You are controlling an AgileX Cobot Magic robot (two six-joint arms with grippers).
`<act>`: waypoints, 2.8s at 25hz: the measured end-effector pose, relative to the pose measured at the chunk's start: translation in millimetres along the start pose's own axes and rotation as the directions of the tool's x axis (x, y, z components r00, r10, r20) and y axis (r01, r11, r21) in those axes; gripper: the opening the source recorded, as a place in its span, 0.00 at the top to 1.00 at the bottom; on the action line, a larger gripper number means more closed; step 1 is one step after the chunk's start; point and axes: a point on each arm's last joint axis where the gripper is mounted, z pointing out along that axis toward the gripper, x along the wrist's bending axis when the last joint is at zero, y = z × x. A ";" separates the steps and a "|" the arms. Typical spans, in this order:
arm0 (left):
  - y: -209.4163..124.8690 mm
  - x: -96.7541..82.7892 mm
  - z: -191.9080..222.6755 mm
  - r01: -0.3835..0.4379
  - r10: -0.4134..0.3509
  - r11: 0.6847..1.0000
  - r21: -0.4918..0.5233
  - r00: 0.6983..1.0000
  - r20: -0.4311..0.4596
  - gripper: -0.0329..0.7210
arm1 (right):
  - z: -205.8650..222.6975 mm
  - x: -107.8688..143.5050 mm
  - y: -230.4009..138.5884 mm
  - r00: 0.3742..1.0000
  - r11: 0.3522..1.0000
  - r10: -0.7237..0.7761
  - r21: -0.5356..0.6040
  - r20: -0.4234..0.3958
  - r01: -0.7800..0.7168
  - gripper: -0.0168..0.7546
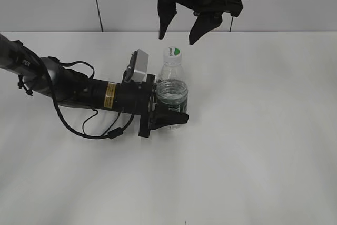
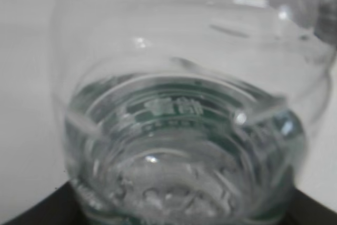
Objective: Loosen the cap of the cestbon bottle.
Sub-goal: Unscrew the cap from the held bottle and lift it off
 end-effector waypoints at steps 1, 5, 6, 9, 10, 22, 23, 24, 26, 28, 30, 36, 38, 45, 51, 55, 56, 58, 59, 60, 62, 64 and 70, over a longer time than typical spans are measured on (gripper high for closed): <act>0.0 0.0 0.0 0.000 0.000 1.000 0.000 1.000 0.000 0.41 | 2.3 -0.1 0.1 1.000 1.000 0.006 0.005 0.000 -0.006 0.39; 0.5 0.3 0.4 0.003 -0.003 1.000 -0.004 1.000 -0.005 0.41 | 8.5 -0.6 0.4 1.000 1.000 0.024 0.019 0.001 -0.024 0.39; 0.6 0.6 0.4 0.004 -0.004 1.000 -0.005 1.000 -0.008 0.41 | 9.6 -0.6 0.4 1.000 0.999 0.026 0.022 0.001 -0.026 0.39; 0.7 1.3 0.7 0.009 -0.009 1.000 -0.006 1.000 -0.016 0.41 | 12.9 -1.1 0.6 1.000 0.999 0.029 0.028 0.003 -0.029 0.39; 0.6 1.4 0.7 0.009 -0.009 1.000 -0.005 1.000 -0.018 0.41 | 13.8 -1.2 0.7 1.000 0.999 0.030 0.030 0.004 -0.030 0.39; 0.7 1.9 1.1 0.011 -0.011 1.000 -0.005 1.000 -0.024 0.41 | 15.4 -1.7 1.0 0.999 0.999 0.031 0.030 0.009 -0.032 0.39; 0.6 1.9 1.1 0.011 -0.011 1.000 -0.005 1.000 -0.024 0.41 | 15.4 -1.7 1.0 0.999 0.999 0.031 0.030 0.009 -0.032 0.39; 0.6 2.0 1.1 0.012 -0.012 1.000 -0.005 1.000 -0.025 0.41 | 15.4 -1.7 1.0 0.999 0.999 0.031 0.030 0.009 -0.032 0.39; 0.6 2.0 1.1 0.012 -0.012 1.000 -0.005 1.000 -0.025 0.41 | 15.4 -1.7 1.0 0.999 0.999 0.031 0.030 0.009 -0.032 0.39; 0.7 2.0 1.1 0.012 -0.012 1.000 -0.005 1.000 -0.026 0.41 | 16.6 -2.3 0.3 0.999 0.999 0.032 0.035 0.011 -0.033 0.39; 0.7 2.1 1.1 0.012 -0.012 1.000 -0.005 1.000 -0.027 0.41 | 22.7 -5.1 -3.2 0.999 0.998 0.034 0.058 0.023 -0.035 0.39; 0.7 2.1 1.1 0.012 -0.012 1.000 -0.005 1.000 -0.027 0.41 | 28.6 -7.3 -7.0 0.999 0.996 0.040 0.081 0.028 -0.042 0.39; 0.7 2.1 1.1 0.012 -0.012 1.000 -0.005 1.000 -0.027 0.41 | 28.6 -7.3 -7.0 0.999 0.996 0.034 0.082 0.028 -0.036 0.39; 0.7 2.1 1.1 0.012 -0.012 1.000 -0.005 1.000 -0.027 0.41 | 28.6 -7.2 -7.0 1.000 0.996 0.015 0.082 0.026 -0.017 0.39; 0.6 2.2 1.1 0.012 -0.012 1.000 -0.004 1.000 -0.028 0.41 | 27.4 -6.4 -6.2 1.000 0.997 -0.011 0.078 0.019 0.010 0.49; 0.6 2.3 1.1 0.013 -0.013 1.000 -0.004 1.000 -0.029 0.41 | 24.1 -4.8 -4.2 0.999 0.997 -0.031 0.065 0.012 0.030 0.53; 0.6 2.4 1.1 0.014 -0.014 1.000 -0.004 0.999 -0.030 0.41 | 24.1 -4.8 -4.2 0.999 0.997 -0.037 0.065 0.011 0.036 0.54; 0.6 2.4 1.1 0.013 -0.014 1.000 -0.004 0.999 -0.030 0.41 | 24.1 -4.8 -4.2 0.999 0.997 -0.043 0.066 0.010 0.042 0.54; 0.5 2.3 1.1 0.013 -0.013 1.000 -0.004 0.999 -0.029 0.41 | 24.1 -4.8 -4.2 0.999 0.997 -0.043 0.066 0.010 0.043 0.54; 0.5 2.3 1.1 0.013 -0.013 1.000 -0.003 0.999 -0.029 0.41 | 24.1 -4.8 -4.2 0.999 0.997 -0.044 0.066 0.010 0.043 0.54; 0.5 2.4 1.1 0.013 -0.013 1.000 -0.003 0.999 -0.030 0.41 | 24.1 -4.8 -4.2 0.999 0.997 -0.045 0.066 0.010 0.044 0.54; 0.5 2.4 1.1 0.013 -0.013 1.000 -0.003 0.999 -0.030 0.41 | 24.1 -4.7 -4.2 0.999 0.997 -0.045 0.066 0.009 0.045 0.54; 0.7 2.4 1.0 0.012 -0.012 1.000 -0.001 0.999 -0.030 0.41 | 24.1 -4.7 -4.2 0.998 0.996 -0.062 0.066 0.008 0.061 0.55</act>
